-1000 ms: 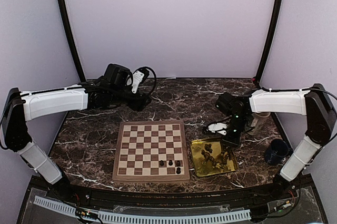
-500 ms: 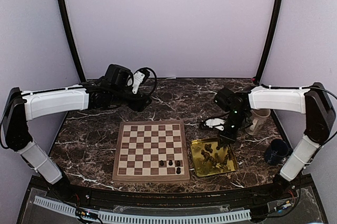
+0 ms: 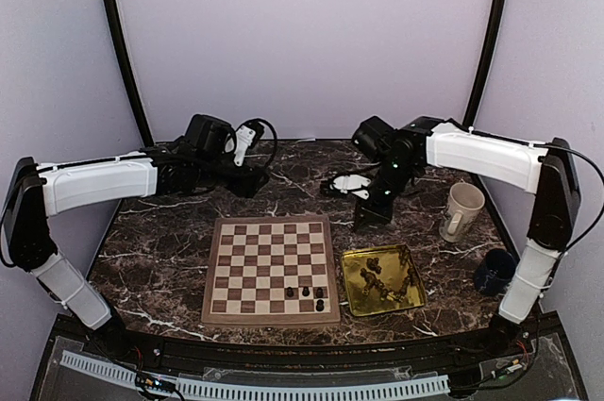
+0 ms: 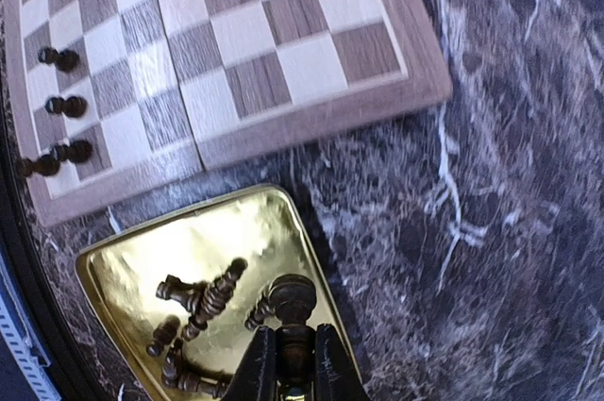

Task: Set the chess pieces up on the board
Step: Pick up the bishop from the storage box, then place the bishop on the chessboard.

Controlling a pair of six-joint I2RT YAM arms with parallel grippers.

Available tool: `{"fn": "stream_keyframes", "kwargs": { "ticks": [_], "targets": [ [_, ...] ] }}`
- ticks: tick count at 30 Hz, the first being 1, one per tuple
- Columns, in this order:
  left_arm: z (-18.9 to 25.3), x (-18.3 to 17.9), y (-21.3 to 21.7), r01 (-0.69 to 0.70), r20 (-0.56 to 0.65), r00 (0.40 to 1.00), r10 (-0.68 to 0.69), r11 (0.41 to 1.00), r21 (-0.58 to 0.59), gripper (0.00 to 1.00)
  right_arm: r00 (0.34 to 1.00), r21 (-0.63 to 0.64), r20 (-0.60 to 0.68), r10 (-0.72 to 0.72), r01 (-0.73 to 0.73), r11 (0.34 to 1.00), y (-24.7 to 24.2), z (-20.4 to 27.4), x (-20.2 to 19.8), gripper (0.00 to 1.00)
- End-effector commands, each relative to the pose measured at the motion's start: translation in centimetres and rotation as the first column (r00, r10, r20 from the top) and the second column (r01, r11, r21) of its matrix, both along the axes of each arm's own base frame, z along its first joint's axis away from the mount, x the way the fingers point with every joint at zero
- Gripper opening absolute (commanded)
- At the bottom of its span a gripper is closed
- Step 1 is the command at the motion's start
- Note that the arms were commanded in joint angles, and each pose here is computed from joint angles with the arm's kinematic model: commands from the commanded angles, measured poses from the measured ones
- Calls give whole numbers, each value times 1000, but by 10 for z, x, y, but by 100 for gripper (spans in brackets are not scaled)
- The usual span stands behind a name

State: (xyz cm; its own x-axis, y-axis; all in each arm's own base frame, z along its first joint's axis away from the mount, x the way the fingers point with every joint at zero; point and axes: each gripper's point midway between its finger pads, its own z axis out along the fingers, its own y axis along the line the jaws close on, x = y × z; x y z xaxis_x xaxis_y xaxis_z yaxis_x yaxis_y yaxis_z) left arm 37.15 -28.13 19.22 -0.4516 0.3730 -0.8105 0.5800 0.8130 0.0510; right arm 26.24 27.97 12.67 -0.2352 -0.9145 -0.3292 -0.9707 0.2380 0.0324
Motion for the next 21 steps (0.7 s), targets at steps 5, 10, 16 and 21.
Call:
{"fn": "stream_keyframes", "kwargs": {
  "ticks": [5,10,16,21],
  "targets": [
    [52,21,50,-151,83,983,163,980,-132,67,984,-56,46,172,-170,984,64,1,-10,9],
    [62,22,60,-169,111,976,186,975,-145,67,962,-115,47,270,-264,958,100,-21,-28,9],
    [66,20,60,-156,117,978,175,976,-153,67,942,-109,14,334,-331,938,130,-36,-46,11],
    [62,19,54,-131,99,984,147,980,-152,67,945,-76,34,324,-321,944,133,-21,-42,32]
  ]
}}
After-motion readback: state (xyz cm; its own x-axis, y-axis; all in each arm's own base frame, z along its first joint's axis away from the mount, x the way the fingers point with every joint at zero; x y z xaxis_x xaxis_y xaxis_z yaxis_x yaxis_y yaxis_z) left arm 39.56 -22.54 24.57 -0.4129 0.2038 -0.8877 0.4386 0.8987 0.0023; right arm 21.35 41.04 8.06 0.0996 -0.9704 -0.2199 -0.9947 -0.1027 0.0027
